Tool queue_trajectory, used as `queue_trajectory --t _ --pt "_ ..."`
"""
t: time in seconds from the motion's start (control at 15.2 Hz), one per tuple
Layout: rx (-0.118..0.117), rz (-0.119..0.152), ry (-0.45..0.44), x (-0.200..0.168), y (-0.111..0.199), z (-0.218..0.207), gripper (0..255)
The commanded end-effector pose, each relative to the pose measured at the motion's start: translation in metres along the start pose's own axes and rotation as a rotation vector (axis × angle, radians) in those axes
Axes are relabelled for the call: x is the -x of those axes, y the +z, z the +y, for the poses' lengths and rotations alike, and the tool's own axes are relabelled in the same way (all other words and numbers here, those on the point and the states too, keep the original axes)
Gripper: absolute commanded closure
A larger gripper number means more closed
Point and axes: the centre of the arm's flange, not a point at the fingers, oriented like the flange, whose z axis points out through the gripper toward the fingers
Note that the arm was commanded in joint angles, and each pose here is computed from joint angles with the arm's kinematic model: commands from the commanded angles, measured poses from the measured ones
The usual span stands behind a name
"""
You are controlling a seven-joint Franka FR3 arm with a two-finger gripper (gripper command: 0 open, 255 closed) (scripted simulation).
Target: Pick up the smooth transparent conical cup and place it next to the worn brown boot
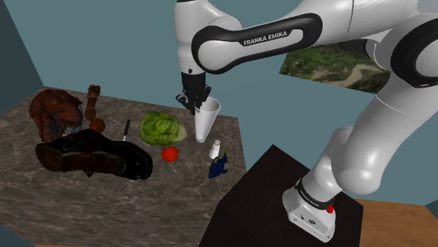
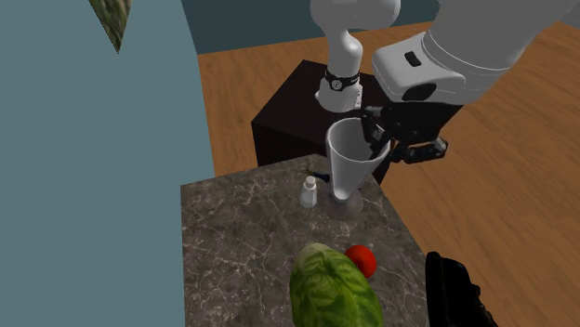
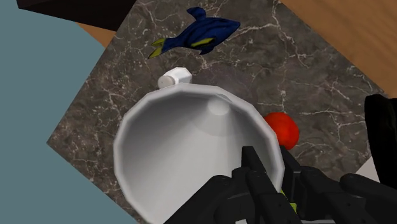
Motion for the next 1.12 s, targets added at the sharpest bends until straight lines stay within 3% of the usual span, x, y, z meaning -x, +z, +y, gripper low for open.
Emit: queue_trajectory --t 0.0,1.06 --pt "0.000 0.001 0.000 -0.001 0.010 -0.001 255" --pt "0.000 0.001 0.000 -0.005 0.094 -0.015 255"
